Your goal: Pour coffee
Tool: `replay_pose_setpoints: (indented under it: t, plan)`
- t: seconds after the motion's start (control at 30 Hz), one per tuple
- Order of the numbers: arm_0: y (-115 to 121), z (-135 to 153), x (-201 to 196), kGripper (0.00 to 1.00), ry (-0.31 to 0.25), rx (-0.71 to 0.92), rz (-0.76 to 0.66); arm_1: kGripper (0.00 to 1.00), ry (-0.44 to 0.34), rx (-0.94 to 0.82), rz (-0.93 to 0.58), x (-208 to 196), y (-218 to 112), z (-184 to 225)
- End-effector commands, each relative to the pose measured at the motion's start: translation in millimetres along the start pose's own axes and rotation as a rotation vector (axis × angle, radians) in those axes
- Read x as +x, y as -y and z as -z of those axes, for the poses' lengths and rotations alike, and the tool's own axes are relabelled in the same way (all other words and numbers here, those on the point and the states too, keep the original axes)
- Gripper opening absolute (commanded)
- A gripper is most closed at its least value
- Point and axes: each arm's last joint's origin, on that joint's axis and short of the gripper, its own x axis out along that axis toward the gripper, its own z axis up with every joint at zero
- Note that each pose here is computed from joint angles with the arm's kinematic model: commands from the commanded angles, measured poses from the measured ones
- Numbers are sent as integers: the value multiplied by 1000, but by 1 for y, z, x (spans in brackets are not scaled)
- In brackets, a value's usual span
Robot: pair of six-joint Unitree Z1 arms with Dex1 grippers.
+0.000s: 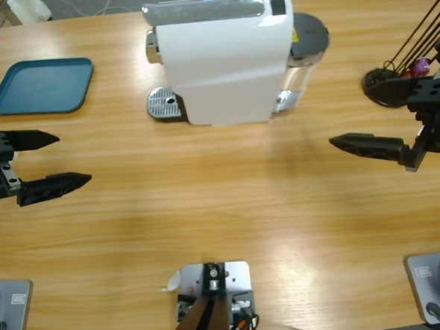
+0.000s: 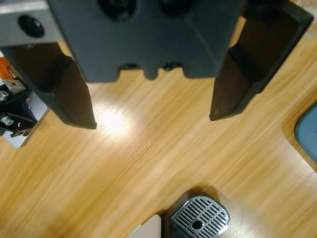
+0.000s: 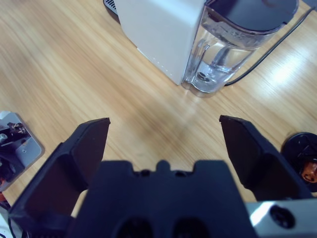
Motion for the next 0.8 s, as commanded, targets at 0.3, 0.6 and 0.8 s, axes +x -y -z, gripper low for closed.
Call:
replay_pose_setpoints:
  t: [0.3, 0.6, 0.8]
  plan:
    - [-3, 2, 17, 987, -69, -73, -13, 1000, -17, 30, 21, 1, 2, 12]
    - [-9, -74, 28, 974, -8, -99, -20, 1000, -21, 30, 19, 2, 1, 12]
    - [-27, -110, 34, 931, -16, -343, -7, 1000, -22, 33, 20, 3, 2, 12]
